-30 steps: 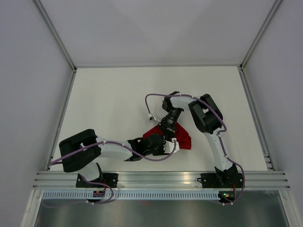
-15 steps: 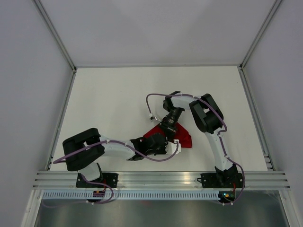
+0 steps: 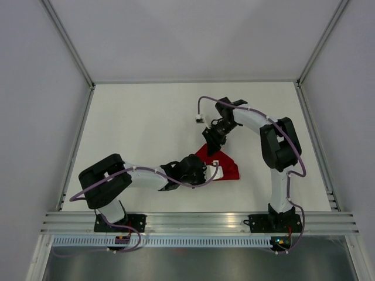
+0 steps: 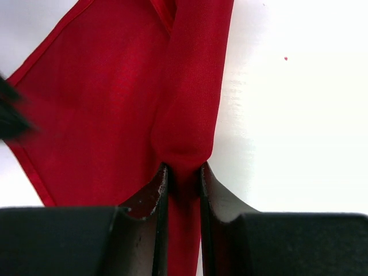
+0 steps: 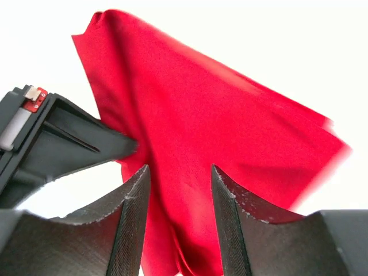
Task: Fold the napkin, place the utensils inside, and roll it up
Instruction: Roll the napkin with the utensil
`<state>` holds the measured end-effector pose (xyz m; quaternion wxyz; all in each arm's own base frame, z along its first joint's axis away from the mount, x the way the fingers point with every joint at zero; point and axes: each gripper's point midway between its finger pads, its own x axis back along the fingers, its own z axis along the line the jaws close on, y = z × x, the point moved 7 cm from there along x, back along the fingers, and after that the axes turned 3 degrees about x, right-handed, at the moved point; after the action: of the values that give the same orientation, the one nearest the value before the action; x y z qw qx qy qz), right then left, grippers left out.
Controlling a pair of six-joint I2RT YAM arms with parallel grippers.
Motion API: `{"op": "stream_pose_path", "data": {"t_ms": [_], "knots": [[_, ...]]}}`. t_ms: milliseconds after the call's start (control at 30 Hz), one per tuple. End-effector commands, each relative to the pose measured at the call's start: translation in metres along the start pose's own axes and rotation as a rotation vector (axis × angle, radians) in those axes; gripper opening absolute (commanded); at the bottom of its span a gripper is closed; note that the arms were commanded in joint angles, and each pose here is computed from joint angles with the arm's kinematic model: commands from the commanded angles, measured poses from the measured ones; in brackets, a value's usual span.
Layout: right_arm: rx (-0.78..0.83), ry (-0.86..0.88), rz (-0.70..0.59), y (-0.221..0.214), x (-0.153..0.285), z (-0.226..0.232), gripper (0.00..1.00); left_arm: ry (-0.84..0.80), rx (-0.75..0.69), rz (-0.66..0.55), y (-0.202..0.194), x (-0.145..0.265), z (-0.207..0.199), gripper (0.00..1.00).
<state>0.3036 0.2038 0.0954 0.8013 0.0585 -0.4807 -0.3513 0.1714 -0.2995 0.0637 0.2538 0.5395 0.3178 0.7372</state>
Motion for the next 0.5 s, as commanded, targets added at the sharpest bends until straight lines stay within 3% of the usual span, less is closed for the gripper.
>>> {"op": "stream_pose_path", "data": {"t_ms": [0,167,300,467], "knots": [[-0.003,-0.187,-0.248,0.025,0.059,-0.017,0.52,-0.128,0.187,0.055,-0.023,-0.003,-0.011,0.02],[-0.082,-0.230,-0.444,0.007,0.121,-0.034,0.53,-0.175,0.278,0.062,-0.027,-0.003,-0.006,0.02],[-0.015,-0.266,-0.485,-0.012,0.145,-0.020,0.53,-0.255,0.384,0.064,-0.030,-0.001,0.005,0.02],[0.117,-0.407,-0.488,-0.033,0.145,0.001,0.53,-0.364,0.541,0.103,-0.038,-0.002,0.020,0.02]]}}
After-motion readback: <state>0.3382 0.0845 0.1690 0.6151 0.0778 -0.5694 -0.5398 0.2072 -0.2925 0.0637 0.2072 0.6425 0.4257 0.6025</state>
